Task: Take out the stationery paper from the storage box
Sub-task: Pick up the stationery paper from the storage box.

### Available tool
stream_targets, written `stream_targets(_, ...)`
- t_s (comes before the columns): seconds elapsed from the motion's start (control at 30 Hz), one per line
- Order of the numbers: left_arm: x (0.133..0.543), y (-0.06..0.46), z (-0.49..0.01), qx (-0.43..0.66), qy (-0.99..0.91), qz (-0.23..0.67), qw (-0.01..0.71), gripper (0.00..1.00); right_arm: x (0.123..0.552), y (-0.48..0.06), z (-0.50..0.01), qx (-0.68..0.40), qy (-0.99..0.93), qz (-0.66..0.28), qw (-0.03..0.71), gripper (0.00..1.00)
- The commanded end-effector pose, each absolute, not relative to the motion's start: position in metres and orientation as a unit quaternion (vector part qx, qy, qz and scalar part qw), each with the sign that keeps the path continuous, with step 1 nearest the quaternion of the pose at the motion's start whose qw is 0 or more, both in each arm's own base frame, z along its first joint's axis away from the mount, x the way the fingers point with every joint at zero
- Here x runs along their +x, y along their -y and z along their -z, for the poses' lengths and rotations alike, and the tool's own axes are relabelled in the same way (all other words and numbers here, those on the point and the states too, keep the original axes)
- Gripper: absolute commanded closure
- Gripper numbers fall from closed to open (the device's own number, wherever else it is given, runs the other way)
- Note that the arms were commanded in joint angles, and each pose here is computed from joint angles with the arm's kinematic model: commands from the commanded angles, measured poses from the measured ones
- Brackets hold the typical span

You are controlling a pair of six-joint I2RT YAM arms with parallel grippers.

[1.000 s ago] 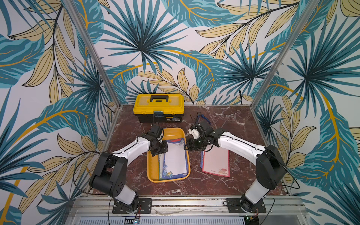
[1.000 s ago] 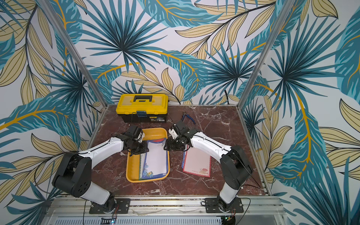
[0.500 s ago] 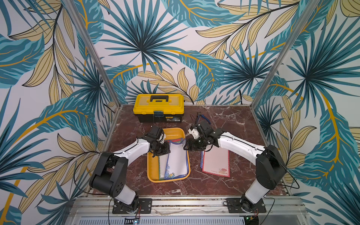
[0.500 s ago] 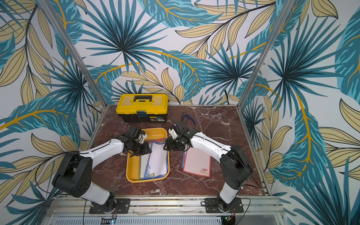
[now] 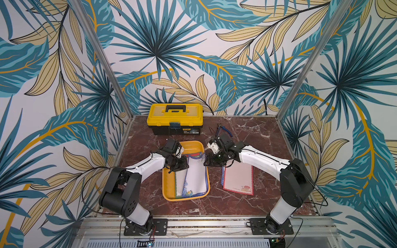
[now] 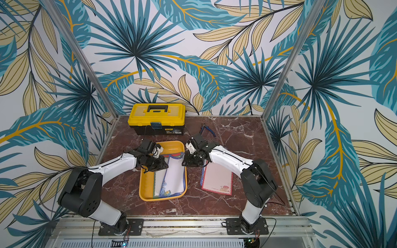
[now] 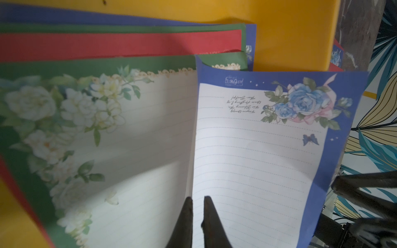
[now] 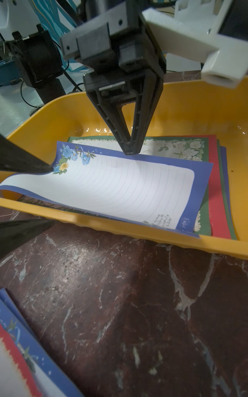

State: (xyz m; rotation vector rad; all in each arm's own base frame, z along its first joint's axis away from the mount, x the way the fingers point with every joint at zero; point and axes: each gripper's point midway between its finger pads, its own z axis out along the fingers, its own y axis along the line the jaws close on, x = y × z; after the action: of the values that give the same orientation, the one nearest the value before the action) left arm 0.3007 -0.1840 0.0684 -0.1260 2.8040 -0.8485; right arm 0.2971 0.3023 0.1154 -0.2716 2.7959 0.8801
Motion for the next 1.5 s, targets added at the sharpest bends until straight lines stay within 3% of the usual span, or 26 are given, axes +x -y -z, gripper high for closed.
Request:
stream_targets(0.0,0.303,0.183,-0.066,-0.047,-0.949,0.292,0.106,0.87,0.292,-0.306,-0.108,-0.094,-0.945,-0.303,0.085,0.65)
stream_targets(0.23,0.303,0.184,-0.069,-0.046,-0.947,0.299,0.108,0.87,0.292,-0.310,-0.101,-0.092,-0.946,-0.303,0.072,0.66)
stream_targets(0.73,0.302,0.188,-0.063,-0.047,-0.943,0.313,0.099,0.85,0.294,-0.315,-0.097,-0.094,-0.944,-0.310,0.067,0.88)
stream_targets(0.83,0.301,0.187,-0.061,-0.047,-0.944,0.310,0.098,0.79,0.295,-0.315,-0.098,-0.094,-0.944,-0.308,0.072,0.96)
stream_targets(0.9,0.301,0.186,-0.059,-0.048,-0.945,0.308,0.097,0.70,0.295,-0.313,-0.098,-0.094,-0.944,-0.307,0.075,1.00)
stream_targets(1.07,0.301,0.177,-0.048,-0.060,-0.951,0.290,0.093,0.47,0.293,-0.310,-0.100,-0.097,-0.944,-0.305,0.080,1.00)
stream_targets(1.47,0.300,0.166,-0.027,-0.070,-0.957,0.270,0.076,0.38,0.291,-0.310,-0.102,-0.098,-0.942,-0.311,0.082,1.00)
